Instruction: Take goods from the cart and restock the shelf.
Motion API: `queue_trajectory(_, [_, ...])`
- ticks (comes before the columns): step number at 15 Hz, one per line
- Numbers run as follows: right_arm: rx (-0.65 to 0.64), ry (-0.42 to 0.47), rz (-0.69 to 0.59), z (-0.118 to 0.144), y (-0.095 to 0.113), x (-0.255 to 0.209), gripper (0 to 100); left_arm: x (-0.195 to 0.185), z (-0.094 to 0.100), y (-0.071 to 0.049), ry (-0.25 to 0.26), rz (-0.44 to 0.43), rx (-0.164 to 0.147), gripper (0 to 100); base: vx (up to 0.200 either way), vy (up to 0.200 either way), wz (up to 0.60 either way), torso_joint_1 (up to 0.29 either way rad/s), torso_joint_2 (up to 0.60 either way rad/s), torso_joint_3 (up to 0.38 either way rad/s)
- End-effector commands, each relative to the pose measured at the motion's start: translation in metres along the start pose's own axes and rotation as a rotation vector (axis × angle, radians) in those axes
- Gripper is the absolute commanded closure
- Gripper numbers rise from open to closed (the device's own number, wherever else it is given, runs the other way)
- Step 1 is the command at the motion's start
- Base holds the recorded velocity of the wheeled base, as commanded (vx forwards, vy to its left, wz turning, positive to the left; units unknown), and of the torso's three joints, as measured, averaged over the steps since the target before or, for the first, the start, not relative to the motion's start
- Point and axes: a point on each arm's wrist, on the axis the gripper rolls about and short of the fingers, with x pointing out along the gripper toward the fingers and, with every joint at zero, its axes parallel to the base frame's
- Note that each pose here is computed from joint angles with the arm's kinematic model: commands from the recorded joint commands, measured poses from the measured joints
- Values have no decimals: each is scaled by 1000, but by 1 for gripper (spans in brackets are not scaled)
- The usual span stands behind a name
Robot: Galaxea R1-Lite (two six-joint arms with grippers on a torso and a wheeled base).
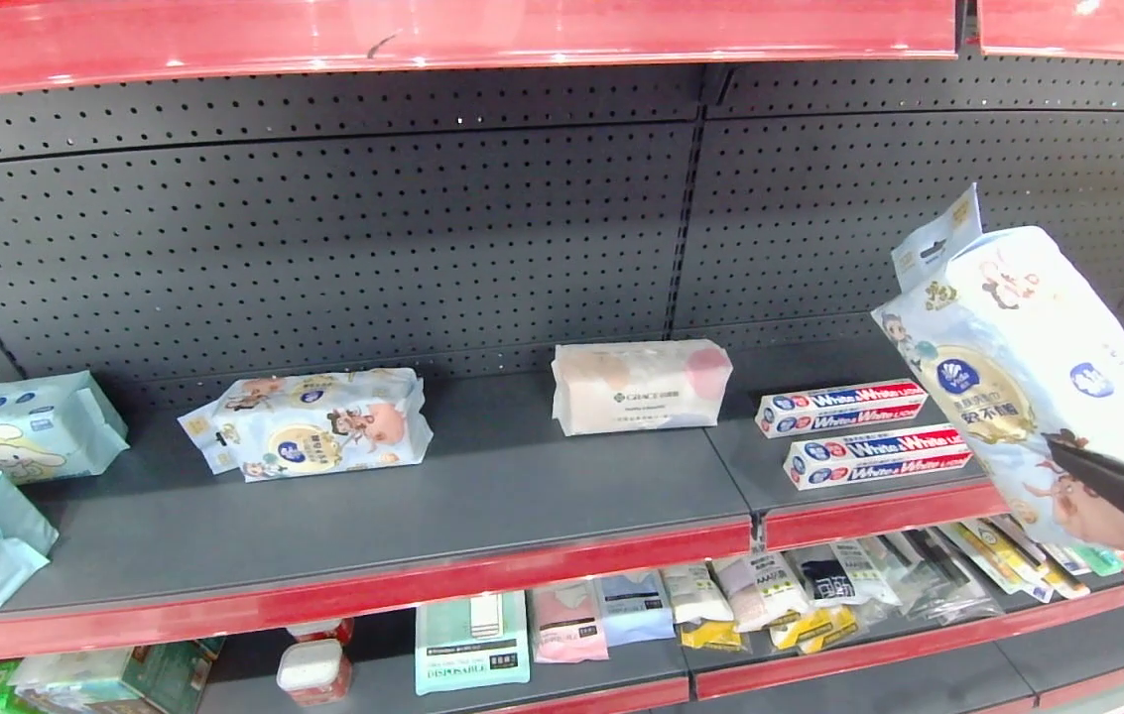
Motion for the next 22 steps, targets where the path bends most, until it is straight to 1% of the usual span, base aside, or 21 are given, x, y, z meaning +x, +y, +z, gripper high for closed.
queue_trajectory(1, [-1,2,1,0,0,0,100,0,0,0,1,1,0,0,0,0,0,0,0,0])
queue_trajectory(2, [0,-5,-1,0,0,-2,100,0,0,0,5,0,3,0,0,0,0,0,0,0])
queue_trajectory(4, [12,-21,-3,-1,0,-6,100,0,0,0,2,-2,-3,0,0,0,0,0,0,0])
queue_trajectory(5, [17,-35,-5,-3,1,-12,100,1,0,0,8,-19,-4,0,0,0,0,0,0,0])
queue_trajectory(6, [45,-66,17,-3,2,-19,100,1,0,-1,11,-43,2,0,0,0,0,0,0,0])
queue_trajectory(8, [107,-109,77,-5,4,-27,100,0,0,-1,2,-40,2,0,0,0,0,0,0,0])
queue_trajectory(9, [124,-119,84,-6,4,-30,100,0,0,-1,-2,-38,8,0,0,0,0,0,0,0])
queue_trajectory(10, [162,-128,87,-8,5,-34,100,-2,17,0,-27,6,5,0,0,0,0,0,0,0])
queue_trajectory(11, [199,-132,88,-9,5,-36,100,7,74,2,-24,56,-100,0,0,0,0,0,0,0])
queue_trajectory(12, [215,-133,88,-10,5,-37,100,15,95,3,-19,76,-178,0,0,0,0,0,0,0])
queue_trajectory(13, [232,-115,97,-17,8,-37,100,25,119,2,-12,81,-232,0,0,0,0,0,0,0])
queue_trajectory(14, [231,-94,107,-30,12,-40,100,31,103,1,66,49,-155,0,0,0,0,0,0,0])
queue_trajectory(15, [222,-73,129,-40,17,-41,100,33,83,0,135,-11,-51,0,0,0,0,0,0,0])
queue_trajectory(16, [215,-67,130,-44,18,-42,100,36,81,-1,158,-8,-51,0,0,0,0,0,0,0])
queue_trajectory(17, [190,-56,133,-49,20,-43,100,52,80,0,245,65,-45,0,0,0,0,0,0,0])
queue_trajectory(18, [172,-41,132,-54,22,-42,100,65,80,0,301,99,-53,0,0,0,0,0,0,0])
queue_trajectory(19, [170,-40,128,-54,21,-42,100,73,80,1,327,106,-47,0,0,0,0,0,0,0])
queue_trajectory(20, [169,-39,110,-53,20,-42,100,98,79,1,375,123,-48,0,0,0,0,0,0,0])
queue_trajectory(21, [165,-38,82,-52,19,-43,100,129,77,6,401,171,-42,0,0,0,0,0,0,0])
queue_trajectory(22, [159,-37,66,-51,18,-43,100,150,72,12,424,200,-18,0,0,0,0,0,0,0])
